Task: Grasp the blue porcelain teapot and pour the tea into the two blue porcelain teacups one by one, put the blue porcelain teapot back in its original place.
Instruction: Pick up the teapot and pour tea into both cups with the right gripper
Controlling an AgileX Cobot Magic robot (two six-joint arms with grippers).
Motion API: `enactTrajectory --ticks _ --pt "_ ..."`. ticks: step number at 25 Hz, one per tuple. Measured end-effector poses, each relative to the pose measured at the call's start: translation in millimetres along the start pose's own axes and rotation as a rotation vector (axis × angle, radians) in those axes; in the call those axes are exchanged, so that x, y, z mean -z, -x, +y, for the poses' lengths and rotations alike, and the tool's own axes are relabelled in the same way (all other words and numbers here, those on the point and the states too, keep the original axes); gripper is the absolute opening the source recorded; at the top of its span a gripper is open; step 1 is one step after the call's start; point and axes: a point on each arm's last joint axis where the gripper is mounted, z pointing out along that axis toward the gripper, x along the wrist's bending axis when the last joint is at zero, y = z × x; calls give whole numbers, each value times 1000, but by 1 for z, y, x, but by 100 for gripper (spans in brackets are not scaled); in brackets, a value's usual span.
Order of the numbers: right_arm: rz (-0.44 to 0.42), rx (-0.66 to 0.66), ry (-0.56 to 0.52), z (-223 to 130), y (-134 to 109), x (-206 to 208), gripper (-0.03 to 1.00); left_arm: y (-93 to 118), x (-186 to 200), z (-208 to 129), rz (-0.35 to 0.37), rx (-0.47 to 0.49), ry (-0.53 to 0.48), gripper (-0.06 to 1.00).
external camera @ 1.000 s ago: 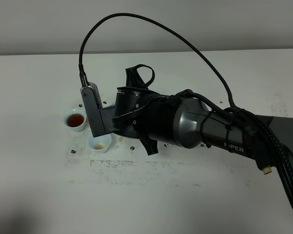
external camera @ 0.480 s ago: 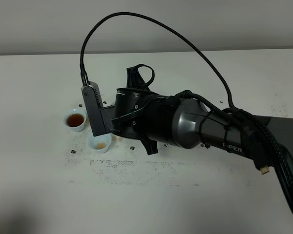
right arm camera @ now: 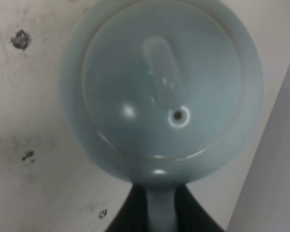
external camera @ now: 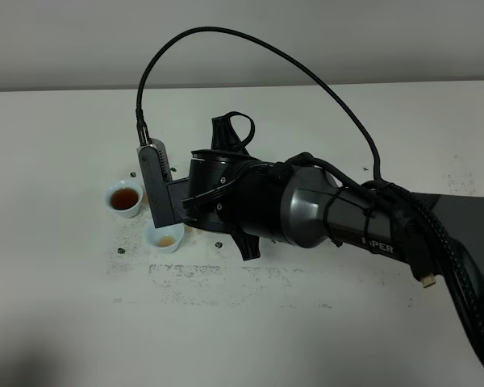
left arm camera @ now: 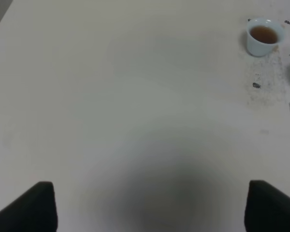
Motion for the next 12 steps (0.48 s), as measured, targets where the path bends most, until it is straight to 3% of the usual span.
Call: enactTrajectory --ticks 12 --pt "18 16 2 2 -13 -7 4 0 0 0 0 0 0 75"
